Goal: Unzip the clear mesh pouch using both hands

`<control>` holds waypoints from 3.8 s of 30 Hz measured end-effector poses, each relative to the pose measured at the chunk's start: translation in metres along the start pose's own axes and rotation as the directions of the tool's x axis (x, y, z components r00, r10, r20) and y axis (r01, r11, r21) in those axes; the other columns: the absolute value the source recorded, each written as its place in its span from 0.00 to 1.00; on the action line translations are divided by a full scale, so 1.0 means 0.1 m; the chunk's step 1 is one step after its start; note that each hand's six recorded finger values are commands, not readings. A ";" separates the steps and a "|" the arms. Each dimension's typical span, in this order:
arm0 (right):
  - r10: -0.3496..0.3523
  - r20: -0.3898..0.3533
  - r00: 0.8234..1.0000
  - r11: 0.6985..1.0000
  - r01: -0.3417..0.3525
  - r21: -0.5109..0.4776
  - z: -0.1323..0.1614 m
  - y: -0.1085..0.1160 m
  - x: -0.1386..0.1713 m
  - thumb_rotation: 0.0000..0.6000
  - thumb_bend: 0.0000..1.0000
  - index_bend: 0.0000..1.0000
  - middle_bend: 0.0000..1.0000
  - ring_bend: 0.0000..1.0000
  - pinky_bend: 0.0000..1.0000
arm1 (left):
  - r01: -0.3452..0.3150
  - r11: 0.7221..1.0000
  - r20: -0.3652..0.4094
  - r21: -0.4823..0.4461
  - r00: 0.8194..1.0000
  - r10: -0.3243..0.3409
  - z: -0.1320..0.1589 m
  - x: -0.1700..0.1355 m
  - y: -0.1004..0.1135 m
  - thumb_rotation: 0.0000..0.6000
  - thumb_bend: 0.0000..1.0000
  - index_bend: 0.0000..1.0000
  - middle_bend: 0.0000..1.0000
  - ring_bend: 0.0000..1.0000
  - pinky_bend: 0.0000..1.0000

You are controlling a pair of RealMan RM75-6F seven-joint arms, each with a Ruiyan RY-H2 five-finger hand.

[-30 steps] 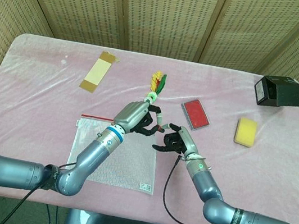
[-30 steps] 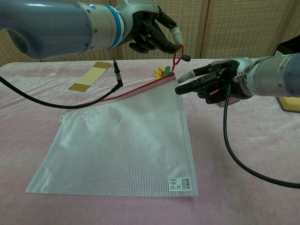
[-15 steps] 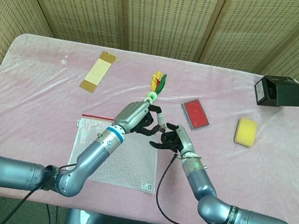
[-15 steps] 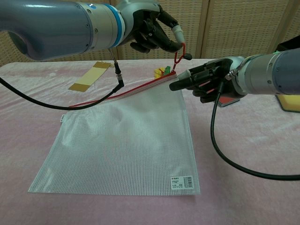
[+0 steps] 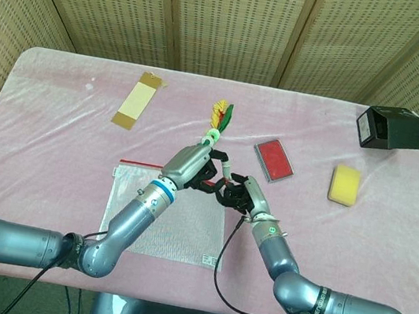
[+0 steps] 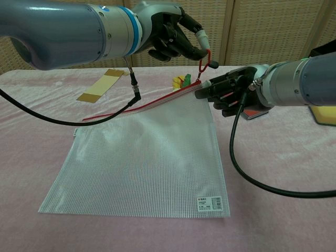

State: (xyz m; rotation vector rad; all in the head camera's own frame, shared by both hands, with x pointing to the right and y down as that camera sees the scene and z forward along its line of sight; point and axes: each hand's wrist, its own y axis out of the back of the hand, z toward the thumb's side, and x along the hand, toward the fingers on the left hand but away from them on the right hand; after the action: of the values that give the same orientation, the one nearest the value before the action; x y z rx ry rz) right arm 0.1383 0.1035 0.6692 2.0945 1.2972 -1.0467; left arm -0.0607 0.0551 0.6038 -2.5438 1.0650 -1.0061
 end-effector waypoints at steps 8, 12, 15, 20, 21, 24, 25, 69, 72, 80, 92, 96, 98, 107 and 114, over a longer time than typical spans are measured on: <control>0.016 -0.001 1.000 0.999 -0.016 -0.031 0.02 0.01 0.00 1.00 0.69 0.62 0.94 0.86 1.00 | 0.001 1.000 0.001 -0.004 1.000 -0.001 0.00 0.01 -0.01 1.00 0.70 0.88 0.99 0.93 1.00; 0.022 -0.005 1.000 0.999 -0.022 -0.043 0.01 0.01 0.00 1.00 0.80 0.69 0.96 0.87 1.00 | 0.003 1.000 -0.001 -0.002 1.000 -0.003 -0.01 0.01 -0.03 1.00 0.70 0.88 0.99 0.93 1.00; 0.019 -0.012 1.000 0.999 -0.020 -0.050 0.00 0.01 -0.01 1.00 0.83 0.73 0.97 0.88 1.00 | 0.001 1.000 0.000 -0.003 1.000 -0.001 -0.01 0.01 -0.04 1.00 0.70 0.88 0.99 0.93 1.00; 0.010 -0.026 1.000 0.999 -0.012 -0.044 -0.02 0.03 0.00 1.00 0.83 0.73 0.98 0.88 1.00 | -0.014 1.000 -0.008 -0.003 1.000 0.014 -0.04 0.01 0.01 1.00 0.70 0.88 0.99 0.93 1.00; 0.009 -0.027 1.000 0.999 -0.011 -0.047 -0.02 0.03 0.00 1.00 0.84 0.74 0.98 0.88 1.00 | -0.018 1.000 -0.014 -0.003 1.000 0.018 -0.06 0.01 0.03 1.00 0.70 0.88 0.99 0.93 1.00; 0.003 -0.038 0.999 0.998 -0.006 -0.062 0.00 0.06 0.02 1.00 0.85 0.74 0.98 0.88 1.00 | -0.023 1.000 -0.028 -0.003 0.999 0.023 -0.12 0.01 0.07 1.00 0.70 0.88 0.99 0.93 1.00; 0.001 -0.043 0.999 0.998 -0.004 -0.067 0.01 0.08 0.02 1.00 0.85 0.74 0.98 0.88 1.00 | -0.025 1.000 -0.035 -0.003 0.999 0.025 -0.15 0.01 0.08 1.00 0.70 0.88 0.99 0.93 1.00; -0.114 -0.235 0.965 0.959 0.045 -0.280 0.53 0.95 0.36 1.00 0.87 0.76 0.99 0.88 1.00 | -0.123 0.992 -0.209 0.029 0.970 0.126 -1.00 -0.07 0.79 1.00 0.70 0.88 0.99 0.93 1.00; -0.124 -0.236 0.964 0.959 0.056 -0.277 0.53 1.02 0.39 1.00 0.87 0.76 0.99 0.88 1.00 | -0.132 0.990 -0.221 0.048 0.965 0.140 -1.06 -0.10 0.89 1.00 0.70 0.88 0.99 0.93 1.00; -0.155 -0.235 0.960 0.958 0.088 -0.272 0.51 1.15 0.46 1.00 0.87 0.76 1.00 0.88 1.00 | -0.125 0.978 -0.255 0.164 0.953 0.165 -1.20 -0.19 1.16 1.00 0.71 0.88 0.99 0.93 1.00; -0.177 -0.232 0.957 0.953 0.108 -0.281 0.51 1.23 0.50 1.00 0.87 0.77 1.00 0.88 1.00 | -0.099 0.967 -0.319 0.234 0.932 0.172 -1.29 -0.28 1.35 1.00 0.72 0.88 0.99 0.93 1.00; -0.189 -0.235 0.953 0.950 0.116 -0.291 0.53 1.27 0.51 1.00 0.87 0.77 1.00 0.88 1.00 | -0.094 0.963 -0.340 0.253 0.923 0.180 -1.30 -0.29 1.40 1.00 0.72 0.88 0.99 0.93 1.00; -0.195 -0.237 0.952 0.949 0.122 -0.291 0.54 1.29 0.51 1.00 0.87 0.77 1.00 0.88 1.00 | -0.099 0.961 -0.345 0.259 0.919 0.188 -1.29 -0.30 1.44 1.00 0.72 0.88 0.99 0.93 1.00; -0.215 -0.235 0.948 0.948 0.145 -0.283 0.56 1.37 0.53 1.00 0.87 0.77 1.00 0.88 1.00 | -0.118 0.956 -0.360 0.268 0.909 0.213 -1.31 -0.34 1.58 1.00 0.72 0.88 0.99 0.93 1.00; -0.228 -0.231 0.946 0.945 0.159 -0.284 0.55 1.41 0.53 1.00 0.87 0.77 1.00 0.88 1.00 | -0.119 0.952 -0.373 0.283 0.900 0.224 -1.34 -0.38 1.68 1.00 0.72 0.88 0.99 0.93 1.00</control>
State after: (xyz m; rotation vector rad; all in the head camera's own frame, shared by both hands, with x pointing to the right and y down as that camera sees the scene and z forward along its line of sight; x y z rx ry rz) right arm 0.2586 0.0302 0.5929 1.9774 1.7009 -0.6401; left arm -0.2615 -0.0297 0.6133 -2.0451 1.1470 -1.5461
